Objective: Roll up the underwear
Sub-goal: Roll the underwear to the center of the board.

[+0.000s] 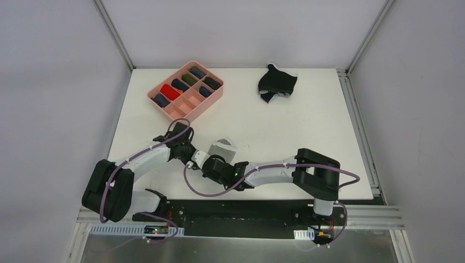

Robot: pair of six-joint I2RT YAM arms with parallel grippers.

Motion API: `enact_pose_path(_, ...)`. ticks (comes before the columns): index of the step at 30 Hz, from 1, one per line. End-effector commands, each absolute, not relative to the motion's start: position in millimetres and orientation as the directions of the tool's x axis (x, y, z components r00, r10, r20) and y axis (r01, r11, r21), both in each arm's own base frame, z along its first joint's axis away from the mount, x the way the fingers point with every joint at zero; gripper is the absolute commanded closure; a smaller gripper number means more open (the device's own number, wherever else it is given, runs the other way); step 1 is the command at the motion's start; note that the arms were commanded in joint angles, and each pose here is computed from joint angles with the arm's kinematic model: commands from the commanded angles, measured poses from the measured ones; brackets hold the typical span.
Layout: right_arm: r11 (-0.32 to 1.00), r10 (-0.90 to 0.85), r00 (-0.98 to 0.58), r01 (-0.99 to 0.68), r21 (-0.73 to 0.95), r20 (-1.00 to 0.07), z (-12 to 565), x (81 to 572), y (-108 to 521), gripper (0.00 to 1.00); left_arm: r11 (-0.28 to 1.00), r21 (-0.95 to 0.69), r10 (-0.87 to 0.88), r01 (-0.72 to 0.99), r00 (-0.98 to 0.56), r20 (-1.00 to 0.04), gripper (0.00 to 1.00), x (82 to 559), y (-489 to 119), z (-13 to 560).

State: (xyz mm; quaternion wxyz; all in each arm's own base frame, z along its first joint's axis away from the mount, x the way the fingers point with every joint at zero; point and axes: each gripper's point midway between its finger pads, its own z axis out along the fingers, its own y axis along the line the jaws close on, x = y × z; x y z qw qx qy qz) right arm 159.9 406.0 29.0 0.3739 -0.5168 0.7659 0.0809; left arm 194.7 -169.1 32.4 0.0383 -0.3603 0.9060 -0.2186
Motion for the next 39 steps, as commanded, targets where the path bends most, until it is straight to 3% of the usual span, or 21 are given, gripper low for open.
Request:
enact_pose_path(1,0.428,-0.749,-0.243,-0.888,-0.170,-0.616,8,150,393,0.97,0.665,-0.382,-0.672,-0.642,-0.737,0.071,0.80,186,-156,35)
enact_pose_path(9,0.429,-0.679,-0.357,-0.902,0.047,-0.641,28,132,397,1.00,0.611,-0.499,-0.695,-0.615,-0.718,0.034,0.42,201,-145,90)
enact_pose_path(15,0.430,-0.617,-0.493,-0.864,0.262,-0.613,40,124,402,1.00,0.593,-0.538,-0.684,-0.599,-0.727,0.056,0.19,194,-144,104)
enact_pose_path(19,0.422,-0.564,-0.597,-0.802,0.423,-0.570,49,124,404,1.00,0.591,-0.528,-0.672,-0.610,-0.735,0.097,0.10,179,-146,94)
enact_pose_path(24,0.406,-0.522,-0.675,-0.735,0.544,-0.522,52,126,404,1.00,0.572,-0.563,-0.629,-0.596,-0.760,0.166,0.05,166,-157,80)
enact_pose_path(30,0.401,-0.520,-0.686,-0.722,0.563,-0.510,52,126,403,1.00,0.552,-0.591,-0.600,-0.588,-0.772,0.207,0.06,168,-166,61)
enact_pose_path(35,0.395,-0.519,-0.689,-0.718,0.573,-0.506,54,125,405,1.00,0.537,-0.600,-0.612,-0.593,-0.763,0.206,0.15,177,-169,55)
enact_pose_path(39,0.393,-0.516,-0.690,-0.717,0.576,-0.507,55,126,406,1.00,0.537,-0.570,-0.631,-0.622,-0.745,0.217,0.28,178,-166,44)
